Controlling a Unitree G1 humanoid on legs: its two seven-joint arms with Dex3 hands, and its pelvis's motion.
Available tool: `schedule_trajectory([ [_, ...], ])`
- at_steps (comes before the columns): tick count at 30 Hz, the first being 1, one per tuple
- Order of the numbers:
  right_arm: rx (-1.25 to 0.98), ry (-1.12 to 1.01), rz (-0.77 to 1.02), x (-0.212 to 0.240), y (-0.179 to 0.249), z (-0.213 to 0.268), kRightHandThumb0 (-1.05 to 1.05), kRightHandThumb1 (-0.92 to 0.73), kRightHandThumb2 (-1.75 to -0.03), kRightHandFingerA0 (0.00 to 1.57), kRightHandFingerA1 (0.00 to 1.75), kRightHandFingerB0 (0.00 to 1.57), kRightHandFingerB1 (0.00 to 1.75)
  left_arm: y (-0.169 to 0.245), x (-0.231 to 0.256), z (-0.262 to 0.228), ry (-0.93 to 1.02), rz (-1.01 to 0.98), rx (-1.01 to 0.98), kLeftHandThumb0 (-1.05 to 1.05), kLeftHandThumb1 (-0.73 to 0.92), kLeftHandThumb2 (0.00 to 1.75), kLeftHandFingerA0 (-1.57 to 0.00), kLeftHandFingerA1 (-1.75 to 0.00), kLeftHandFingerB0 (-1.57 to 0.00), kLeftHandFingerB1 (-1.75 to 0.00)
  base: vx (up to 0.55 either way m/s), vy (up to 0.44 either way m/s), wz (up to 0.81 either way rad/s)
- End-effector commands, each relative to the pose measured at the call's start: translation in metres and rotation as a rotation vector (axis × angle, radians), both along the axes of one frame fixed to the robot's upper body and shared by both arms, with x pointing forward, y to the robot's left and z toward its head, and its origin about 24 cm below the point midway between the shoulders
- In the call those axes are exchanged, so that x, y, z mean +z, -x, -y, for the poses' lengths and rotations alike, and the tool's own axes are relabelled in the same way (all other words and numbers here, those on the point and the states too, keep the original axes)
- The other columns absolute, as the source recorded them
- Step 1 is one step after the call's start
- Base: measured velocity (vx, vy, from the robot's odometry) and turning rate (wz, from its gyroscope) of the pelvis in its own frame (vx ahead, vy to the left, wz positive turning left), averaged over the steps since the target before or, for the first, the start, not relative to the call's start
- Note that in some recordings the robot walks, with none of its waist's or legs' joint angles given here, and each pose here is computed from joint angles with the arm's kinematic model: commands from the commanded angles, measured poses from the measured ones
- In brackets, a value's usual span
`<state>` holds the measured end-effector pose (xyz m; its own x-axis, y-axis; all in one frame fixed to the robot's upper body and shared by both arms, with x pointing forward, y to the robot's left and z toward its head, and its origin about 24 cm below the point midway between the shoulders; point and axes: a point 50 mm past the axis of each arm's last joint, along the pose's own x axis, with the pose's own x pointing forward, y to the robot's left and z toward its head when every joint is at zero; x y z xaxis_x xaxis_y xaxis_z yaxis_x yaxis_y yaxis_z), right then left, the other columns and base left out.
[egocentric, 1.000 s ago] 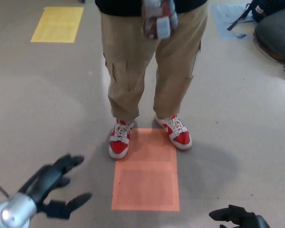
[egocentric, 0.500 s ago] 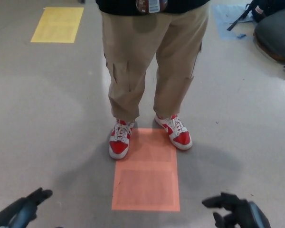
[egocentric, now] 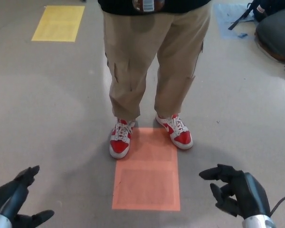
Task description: The robot recieved a bottle of protein shake from a person using its left hand and then shake the protein up and down 2 two times and hand it back to the person
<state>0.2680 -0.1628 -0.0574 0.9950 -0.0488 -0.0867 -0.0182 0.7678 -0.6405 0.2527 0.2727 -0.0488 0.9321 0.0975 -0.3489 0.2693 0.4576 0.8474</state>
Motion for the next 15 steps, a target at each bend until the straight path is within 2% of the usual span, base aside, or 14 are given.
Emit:
schedule_trajectory([
  [1, -0.062, 0.079, 0.01, 0.002, -0.005, 0.007, -0.2, -0.73, -0.62, 0.9, 0.51, 0.81, 0.48, -0.006, 0.005, 0.004, -0.058, 0.059, -0.103, -0.8, 0.58, 0.92, -0.33, -0.48, 0.0, -0.16, 0.0, 0.0, 0.0],
  [2, -0.067, 0.079, 0.014, 0.003, -0.006, 0.007, -0.2, -0.73, -0.62, 0.88, 0.5, 0.81, 0.48, -0.007, 0.005, 0.004, -0.07, 0.06, -0.103, -0.81, 0.59, 0.93, -0.32, -0.48, 0.0, -0.16, 0.0, 0.0, 0.0],
  [3, -0.067, 0.085, 0.014, 0.003, -0.006, 0.007, -0.21, -0.74, -0.62, 0.93, 0.52, 0.81, 0.48, -0.008, 0.005, 0.004, -0.083, 0.054, -0.111, -0.78, 0.61, 0.96, -0.25, -0.46, 0.0, -0.19, 0.0, 0.0, 0.0],
  [8, -0.056, 0.135, -0.013, -0.002, -0.002, 0.008, -0.21, -0.73, -0.63, 0.99, 0.52, 0.8, 0.47, -0.004, 0.001, 0.008, -0.126, 0.05, -0.16, -0.87, 0.68, 1.0, -0.24, -0.45, 0.0, -0.13, 0.0, 0.0, 0.0],
  [9, -0.053, 0.14, -0.022, -0.004, 0.0, 0.009, -0.22, -0.75, -0.63, 0.98, 0.56, 0.78, 0.46, -0.001, -0.002, 0.01, -0.124, 0.053, -0.168, -0.78, 0.64, 0.98, -0.24, -0.46, 0.0, -0.21, 0.0, 0.0, 0.0],
  [11, -0.047, 0.158, -0.049, -0.01, 0.006, 0.01, -0.22, -0.76, -0.63, 0.95, 0.52, 0.78, 0.45, 0.008, -0.009, 0.015, -0.116, 0.066, -0.187, -0.79, 0.65, 0.99, -0.28, -0.48, 0.0, -0.22, 0.0, 0.0, 0.0],
  [12, -0.042, 0.164, -0.056, -0.012, 0.01, 0.011, -0.23, -0.76, -0.63, 0.96, 0.5, 0.77, 0.45, 0.013, -0.012, 0.016, -0.113, 0.063, -0.189, -0.75, 0.79, 0.65, -0.33, -0.33, -0.06, -0.2, 0.0, 0.0, 0.0],
  [13, -0.035, 0.171, -0.065, -0.016, 0.015, 0.011, -0.23, -0.76, -0.63, 0.96, 0.5, 0.77, 0.45, 0.018, -0.016, 0.018, -0.108, 0.059, -0.192, -0.75, 0.79, 0.65, -0.33, -0.33, -0.06, -0.2, 0.0, 0.0, 0.0],
  [14, -0.014, 0.172, -0.089, -0.021, 0.023, 0.011, -0.25, -0.77, -0.64, 0.94, 0.52, 0.78, 0.44, 0.028, -0.023, 0.02, -0.102, 0.052, -0.195, -0.76, 0.65, 0.97, -0.27, -0.47, -0.03, -0.28, 0.0, 0.0, 0.0],
  [15, 0.002, 0.176, -0.108, -0.026, 0.03, 0.011, -0.27, -0.78, -0.63, 0.92, 0.53, 0.78, 0.44, 0.037, -0.028, 0.022, -0.096, 0.044, -0.197, -0.75, 0.65, 0.96, -0.27, -0.47, -0.03, -0.28, 0.0, 0.0, 0.0],
])
